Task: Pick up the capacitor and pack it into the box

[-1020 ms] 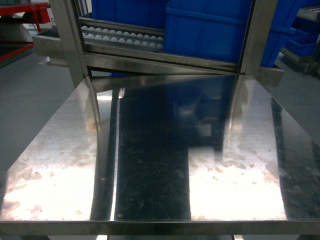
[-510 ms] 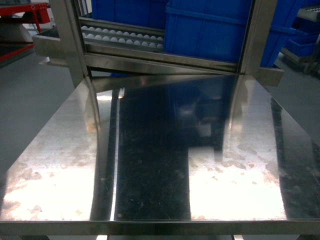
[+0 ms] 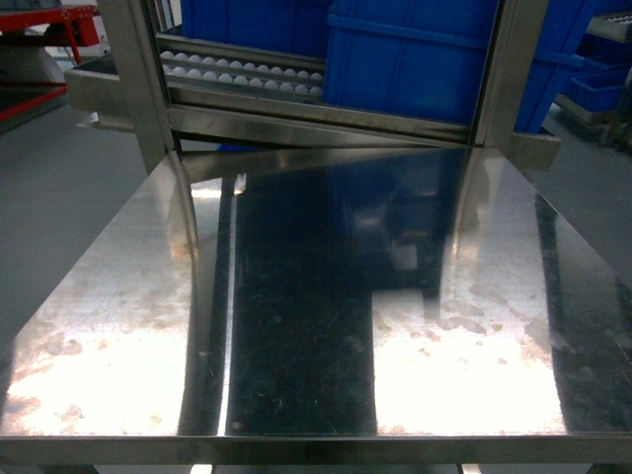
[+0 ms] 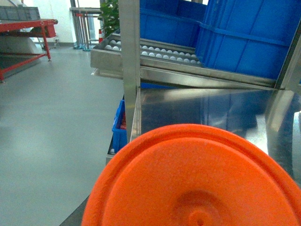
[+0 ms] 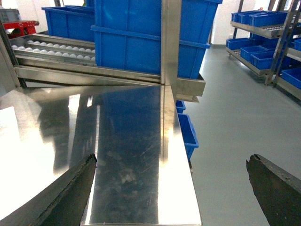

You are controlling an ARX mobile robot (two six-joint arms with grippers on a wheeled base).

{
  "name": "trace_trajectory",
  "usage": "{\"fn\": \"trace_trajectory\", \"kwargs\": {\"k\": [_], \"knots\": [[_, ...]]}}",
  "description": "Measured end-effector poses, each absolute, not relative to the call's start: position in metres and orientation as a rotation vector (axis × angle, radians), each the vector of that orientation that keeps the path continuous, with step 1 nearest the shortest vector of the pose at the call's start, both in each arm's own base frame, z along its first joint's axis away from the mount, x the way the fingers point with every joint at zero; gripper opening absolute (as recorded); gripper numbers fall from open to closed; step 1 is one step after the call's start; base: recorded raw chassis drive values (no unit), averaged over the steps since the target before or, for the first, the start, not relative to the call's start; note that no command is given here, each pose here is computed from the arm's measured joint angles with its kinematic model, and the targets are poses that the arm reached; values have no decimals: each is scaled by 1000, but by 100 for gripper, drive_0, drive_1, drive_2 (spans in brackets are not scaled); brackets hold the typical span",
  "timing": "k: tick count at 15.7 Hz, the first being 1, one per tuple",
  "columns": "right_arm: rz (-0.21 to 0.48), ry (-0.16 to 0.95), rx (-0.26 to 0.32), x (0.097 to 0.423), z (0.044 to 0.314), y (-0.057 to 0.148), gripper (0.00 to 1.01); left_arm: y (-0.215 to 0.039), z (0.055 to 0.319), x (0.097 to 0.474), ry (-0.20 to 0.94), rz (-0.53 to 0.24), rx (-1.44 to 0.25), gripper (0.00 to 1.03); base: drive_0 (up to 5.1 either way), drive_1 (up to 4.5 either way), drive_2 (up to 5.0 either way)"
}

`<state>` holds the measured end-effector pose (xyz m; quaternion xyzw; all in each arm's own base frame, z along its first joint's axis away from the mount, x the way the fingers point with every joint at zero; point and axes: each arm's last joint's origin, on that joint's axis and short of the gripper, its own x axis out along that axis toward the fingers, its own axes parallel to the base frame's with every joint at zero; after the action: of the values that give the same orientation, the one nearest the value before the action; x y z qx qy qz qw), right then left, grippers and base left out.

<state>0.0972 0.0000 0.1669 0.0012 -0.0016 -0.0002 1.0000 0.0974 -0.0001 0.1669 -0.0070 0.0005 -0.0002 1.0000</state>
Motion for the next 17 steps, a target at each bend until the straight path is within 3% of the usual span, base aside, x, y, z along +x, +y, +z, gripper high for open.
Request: {"fn": "trace_trajectory", "kwargs": {"k": [17], "knots": [[-1,-3,3,97,167,0,98,0,167,97,1,-1,-14,43,0,0,0]]}}
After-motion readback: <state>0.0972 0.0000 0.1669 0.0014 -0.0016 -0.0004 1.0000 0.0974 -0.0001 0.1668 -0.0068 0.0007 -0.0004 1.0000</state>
